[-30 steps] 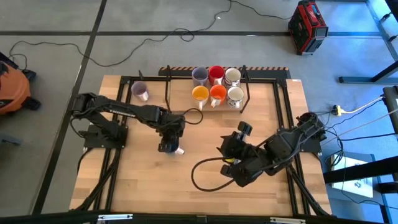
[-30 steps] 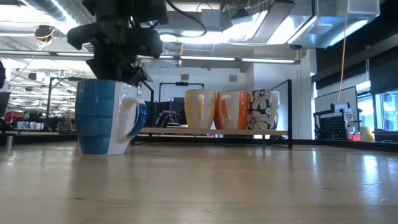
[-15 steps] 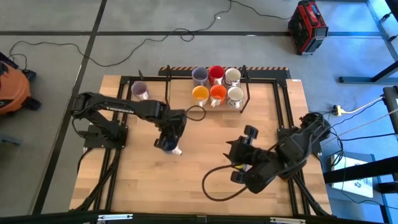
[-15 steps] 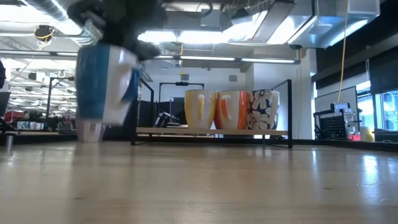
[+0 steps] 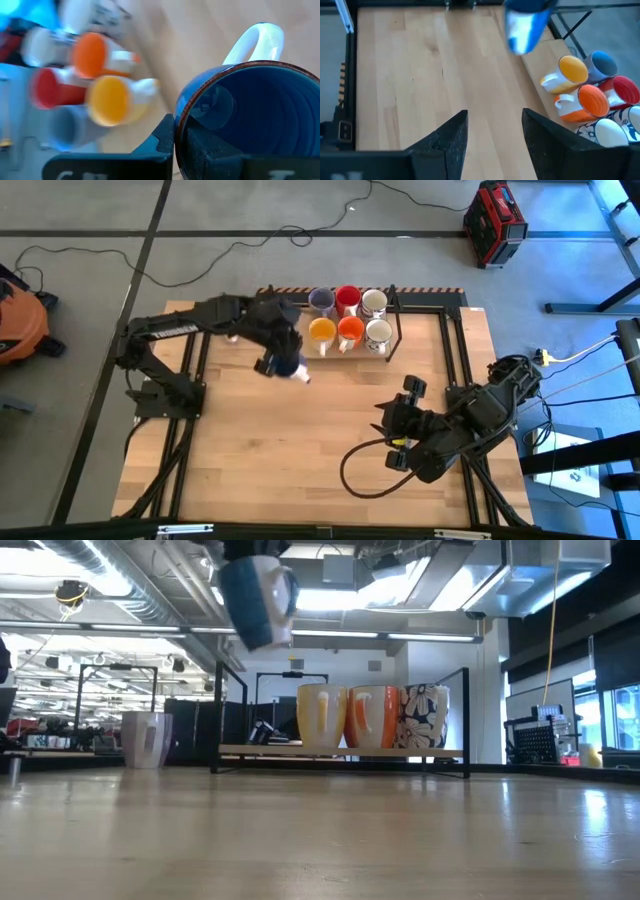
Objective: Place coffee mugs
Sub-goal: Put the blue mug on the shelf
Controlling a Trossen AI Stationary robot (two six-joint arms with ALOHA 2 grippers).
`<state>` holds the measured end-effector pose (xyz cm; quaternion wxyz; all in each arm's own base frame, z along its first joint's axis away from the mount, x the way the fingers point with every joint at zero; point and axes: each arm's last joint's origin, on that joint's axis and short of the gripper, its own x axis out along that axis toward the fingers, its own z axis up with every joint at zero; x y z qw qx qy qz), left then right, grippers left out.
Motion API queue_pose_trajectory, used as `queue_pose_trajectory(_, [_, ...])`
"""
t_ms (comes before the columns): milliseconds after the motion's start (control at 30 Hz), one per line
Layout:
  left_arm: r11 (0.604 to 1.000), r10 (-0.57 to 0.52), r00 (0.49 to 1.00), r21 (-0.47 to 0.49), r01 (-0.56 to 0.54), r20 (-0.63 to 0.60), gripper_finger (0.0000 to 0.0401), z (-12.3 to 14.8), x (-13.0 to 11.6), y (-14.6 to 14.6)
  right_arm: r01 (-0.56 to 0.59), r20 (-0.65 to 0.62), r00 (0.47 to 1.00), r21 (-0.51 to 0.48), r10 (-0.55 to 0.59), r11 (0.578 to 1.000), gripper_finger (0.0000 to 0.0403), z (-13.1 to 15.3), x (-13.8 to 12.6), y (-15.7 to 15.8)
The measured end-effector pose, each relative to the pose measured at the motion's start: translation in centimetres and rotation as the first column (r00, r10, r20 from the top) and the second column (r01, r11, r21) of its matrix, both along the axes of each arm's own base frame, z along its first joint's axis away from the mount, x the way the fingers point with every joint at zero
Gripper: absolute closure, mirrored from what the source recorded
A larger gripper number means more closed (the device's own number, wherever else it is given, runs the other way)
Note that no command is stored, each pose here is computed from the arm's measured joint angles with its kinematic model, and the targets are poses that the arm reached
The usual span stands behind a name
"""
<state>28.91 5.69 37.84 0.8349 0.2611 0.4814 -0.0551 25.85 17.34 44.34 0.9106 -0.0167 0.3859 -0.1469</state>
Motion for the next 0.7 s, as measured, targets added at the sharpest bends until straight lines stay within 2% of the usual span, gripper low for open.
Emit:
queue_pose_trajectory(100, [0.999, 0.007, 1.0, 0.044, -0.007, 0.018, 0.0389, 1.2, 0.1, 1.8, 0.0, -0.013, 1.0, 0.005, 0.0, 1.0, 0.0228, -0.1, -0.1, 0.0])
queue_pose_trajectory(300, [0.994, 0.02, 0.997, 0.109, -0.011, -0.079, 0.0389, 1.8, 0.9, 6.5, 0.017, -0.004, 1.0, 0.012, -0.017, 1.0, 0.0228, -0.1, -0.1, -0.1])
queue_pose_trajectory(533, [0.982, -0.008, 0.978, 0.181, 0.047, -0.21, 0.0389, -0.6, 1.7, 12.3, 0.084, 0.034, 0.996, 0.044, -0.085, 0.996, 0.0228, 0.0, 0.0, -0.1])
queue_pose_trajectory(700, [0.973, 0.038, 0.958, 0.228, 0.029, -0.285, 0.0389, -2.7, 1.7, 15.9, 0.099, 0.037, 0.994, 0.058, -0.102, 0.993, 0.0228, -0.1, 0.0, -0.1])
